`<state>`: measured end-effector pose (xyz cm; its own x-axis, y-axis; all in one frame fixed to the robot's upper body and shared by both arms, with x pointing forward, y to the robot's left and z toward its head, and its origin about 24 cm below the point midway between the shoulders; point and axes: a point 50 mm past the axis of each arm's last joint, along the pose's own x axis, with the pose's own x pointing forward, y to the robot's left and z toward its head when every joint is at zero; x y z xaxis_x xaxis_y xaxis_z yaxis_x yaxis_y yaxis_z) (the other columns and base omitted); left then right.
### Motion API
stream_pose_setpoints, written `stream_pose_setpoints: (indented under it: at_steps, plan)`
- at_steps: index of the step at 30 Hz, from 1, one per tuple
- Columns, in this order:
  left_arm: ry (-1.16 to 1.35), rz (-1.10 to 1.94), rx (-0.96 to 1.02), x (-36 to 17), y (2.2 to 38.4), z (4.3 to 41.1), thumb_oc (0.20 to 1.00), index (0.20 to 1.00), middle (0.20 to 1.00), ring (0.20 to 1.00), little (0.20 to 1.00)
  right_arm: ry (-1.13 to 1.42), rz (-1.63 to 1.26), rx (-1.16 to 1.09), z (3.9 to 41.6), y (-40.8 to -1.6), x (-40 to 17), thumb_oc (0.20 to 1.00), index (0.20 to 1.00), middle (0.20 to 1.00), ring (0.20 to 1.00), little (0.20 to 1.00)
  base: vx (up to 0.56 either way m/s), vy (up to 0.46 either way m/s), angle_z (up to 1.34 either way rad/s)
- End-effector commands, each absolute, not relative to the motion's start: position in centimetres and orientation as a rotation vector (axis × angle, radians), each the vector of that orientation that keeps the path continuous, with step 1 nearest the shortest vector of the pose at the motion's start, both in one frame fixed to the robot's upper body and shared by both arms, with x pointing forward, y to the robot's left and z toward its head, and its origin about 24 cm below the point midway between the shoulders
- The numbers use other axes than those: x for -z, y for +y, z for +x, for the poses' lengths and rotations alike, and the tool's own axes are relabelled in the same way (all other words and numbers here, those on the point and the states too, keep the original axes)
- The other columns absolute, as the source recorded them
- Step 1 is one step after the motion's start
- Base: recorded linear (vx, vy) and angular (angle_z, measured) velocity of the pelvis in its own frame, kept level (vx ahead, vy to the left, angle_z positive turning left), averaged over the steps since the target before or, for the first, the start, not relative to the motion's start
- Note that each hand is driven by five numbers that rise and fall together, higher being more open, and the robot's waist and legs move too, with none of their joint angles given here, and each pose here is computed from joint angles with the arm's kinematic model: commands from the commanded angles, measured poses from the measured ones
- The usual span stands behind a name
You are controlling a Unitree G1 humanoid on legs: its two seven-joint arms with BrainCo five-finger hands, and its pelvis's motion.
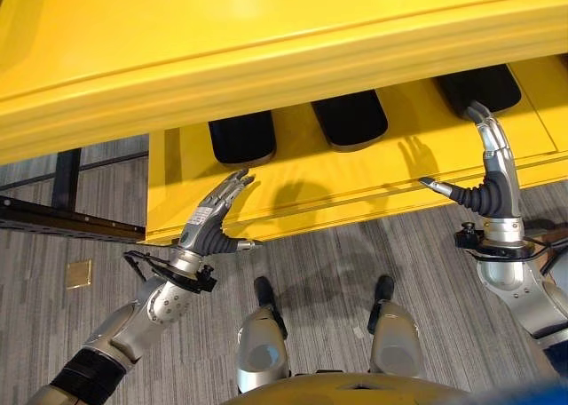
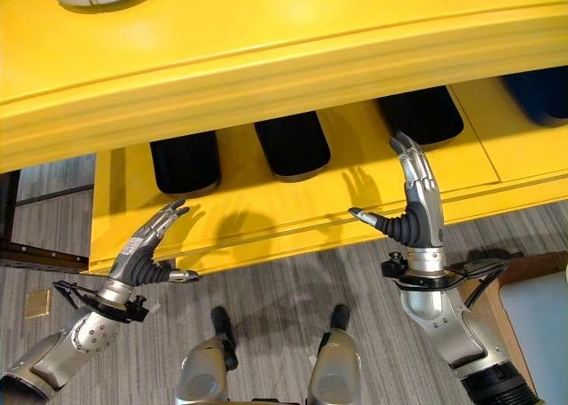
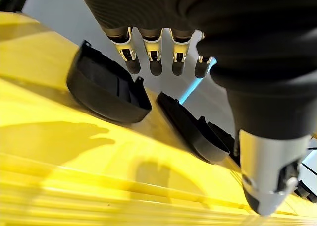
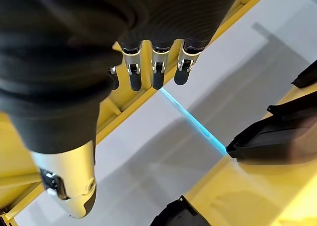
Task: Move parts from the plastic box to the shelf.
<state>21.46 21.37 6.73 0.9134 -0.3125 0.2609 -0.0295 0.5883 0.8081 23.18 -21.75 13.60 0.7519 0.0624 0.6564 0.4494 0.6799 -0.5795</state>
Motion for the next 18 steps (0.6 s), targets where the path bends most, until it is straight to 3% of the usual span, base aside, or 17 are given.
stream_pose_setpoints:
  at_steps: [1,4,10,18]
  plan:
    - [-0.452,0.920,0.158,-7.8,21.7,21.4,1.000,1.000,1.000,1.000,1.000,-0.813,-0.744,0.251,23.0,-21.2,-15.4,1.000,1.000,1.000,1.000,1.000,-0.01,-0.038,-0.01]
    - [-0.420,0.868,0.194,-7.4,21.6,20.9,1.000,1.000,1.000,1.000,1.000,-0.739,-0.655,0.229,23.1,-21.6,-15.0,1.000,1.000,1.000,1.000,1.000,0.00,-0.037,0.00]
    - [-0.261,0.387,0.171,-6.4,22.5,18.4,1.000,1.000,1.000,1.000,1.000,-0.398,-0.324,0.138,22.4,-22.8,-10.5,1.000,1.000,1.000,1.000,1.000,0.06,-0.072,0.02]
    - [-0.069,-0.169,0.411,-3.2,21.9,16.6,1.000,1.000,1.000,1.000,1.000,0.043,0.055,0.063,21.6,-23.4,-2.7,1.000,1.000,1.000,1.000,1.000,0.04,-0.034,0.08]
